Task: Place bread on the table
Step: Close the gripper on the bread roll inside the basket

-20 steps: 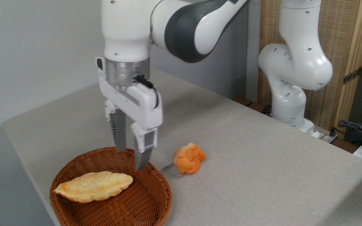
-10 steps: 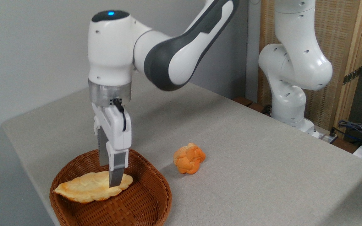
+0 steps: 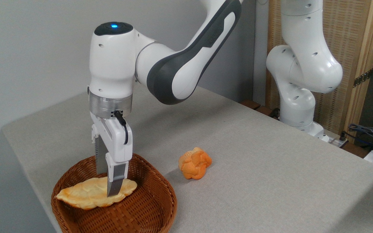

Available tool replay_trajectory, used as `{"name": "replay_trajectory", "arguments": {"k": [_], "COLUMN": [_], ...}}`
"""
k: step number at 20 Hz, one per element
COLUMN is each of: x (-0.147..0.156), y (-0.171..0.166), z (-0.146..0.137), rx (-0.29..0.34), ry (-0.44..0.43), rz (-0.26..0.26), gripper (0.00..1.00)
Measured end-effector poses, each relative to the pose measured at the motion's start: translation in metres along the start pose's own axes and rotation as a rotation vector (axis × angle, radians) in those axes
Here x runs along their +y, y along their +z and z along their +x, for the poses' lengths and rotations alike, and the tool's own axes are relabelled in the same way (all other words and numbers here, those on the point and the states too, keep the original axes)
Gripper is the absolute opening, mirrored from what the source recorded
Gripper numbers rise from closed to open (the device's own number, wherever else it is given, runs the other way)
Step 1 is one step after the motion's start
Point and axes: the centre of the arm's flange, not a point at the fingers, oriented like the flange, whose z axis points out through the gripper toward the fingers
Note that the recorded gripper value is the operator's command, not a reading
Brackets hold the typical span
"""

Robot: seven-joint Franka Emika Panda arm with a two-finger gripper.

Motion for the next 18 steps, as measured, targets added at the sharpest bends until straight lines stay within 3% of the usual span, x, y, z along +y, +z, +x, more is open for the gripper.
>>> {"name": "replay_trajectory", "arguments": {"k": [11,14,15,18], "x": [-0.003,-0.003,-0.003,-0.002], "y": [0.018,0.02,0.021,0.021], "z": [-0.001,-0.001,-0.001,-0.001], "rx": [0.001,-0.001,-0.001,-0.001], "ry": [-0.003,-0.003,-0.003,-0.003], "rz": [0.008,0.006,0.006,0.006], "gripper": [0.98,0.48,0.43,0.42]}}
